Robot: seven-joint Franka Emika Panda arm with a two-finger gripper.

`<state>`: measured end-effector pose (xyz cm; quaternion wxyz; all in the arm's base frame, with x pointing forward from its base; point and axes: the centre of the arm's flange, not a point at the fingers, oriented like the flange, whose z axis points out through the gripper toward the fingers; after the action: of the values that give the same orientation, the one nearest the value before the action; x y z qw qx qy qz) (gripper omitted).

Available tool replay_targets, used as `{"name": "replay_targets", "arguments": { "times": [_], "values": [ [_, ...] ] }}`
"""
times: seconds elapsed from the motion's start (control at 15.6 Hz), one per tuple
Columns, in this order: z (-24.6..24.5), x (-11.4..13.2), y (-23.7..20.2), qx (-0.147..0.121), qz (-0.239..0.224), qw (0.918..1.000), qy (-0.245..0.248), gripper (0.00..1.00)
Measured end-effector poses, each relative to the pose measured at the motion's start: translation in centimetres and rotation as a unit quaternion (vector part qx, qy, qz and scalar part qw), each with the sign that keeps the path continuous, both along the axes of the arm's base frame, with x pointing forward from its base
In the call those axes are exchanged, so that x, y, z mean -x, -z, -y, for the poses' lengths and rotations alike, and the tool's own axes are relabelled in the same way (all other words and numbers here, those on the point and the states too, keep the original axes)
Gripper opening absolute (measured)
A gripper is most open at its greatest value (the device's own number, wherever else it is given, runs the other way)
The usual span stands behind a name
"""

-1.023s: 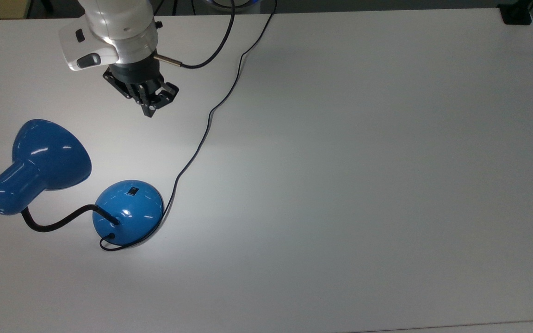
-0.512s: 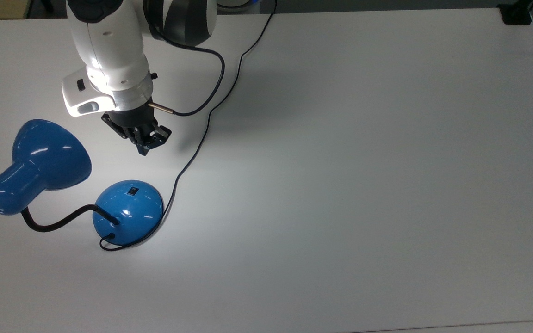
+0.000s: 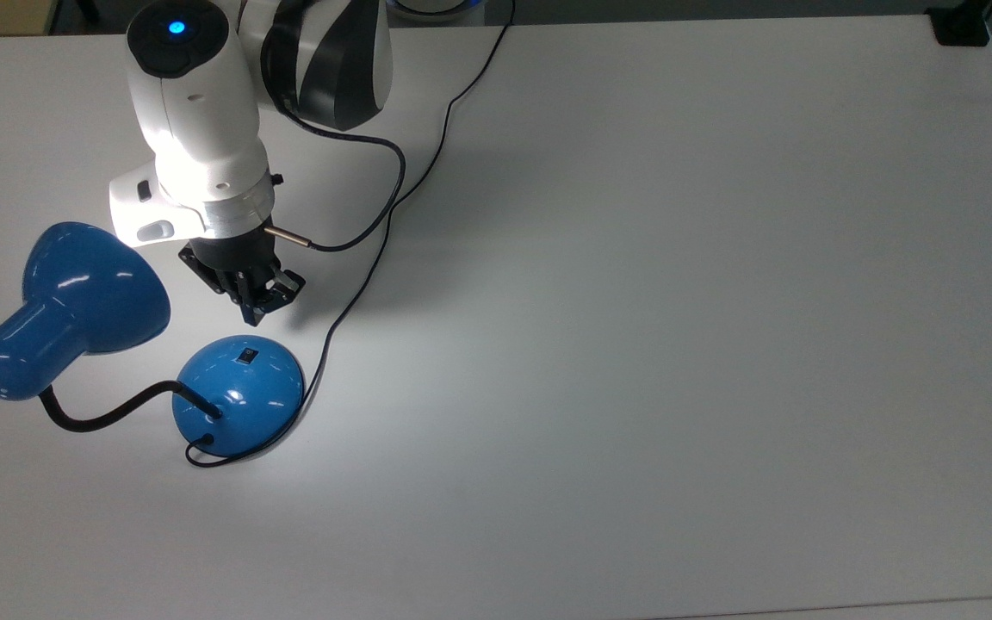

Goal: Turn off the lamp
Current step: 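Move the gripper over the blue lamp base toward its black switch, then lower the gripper and press down on the switch on the lamp base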

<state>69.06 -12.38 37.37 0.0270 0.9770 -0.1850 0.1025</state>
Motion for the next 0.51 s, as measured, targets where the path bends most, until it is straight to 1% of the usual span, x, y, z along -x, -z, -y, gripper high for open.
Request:
{"name": "replay_targets", "arguments": {
  "times": [0.51],
  "values": [
    [0.7,-0.5,2.0,0.002,0.011,0.9999,0.002,0.00]
  ]
}}
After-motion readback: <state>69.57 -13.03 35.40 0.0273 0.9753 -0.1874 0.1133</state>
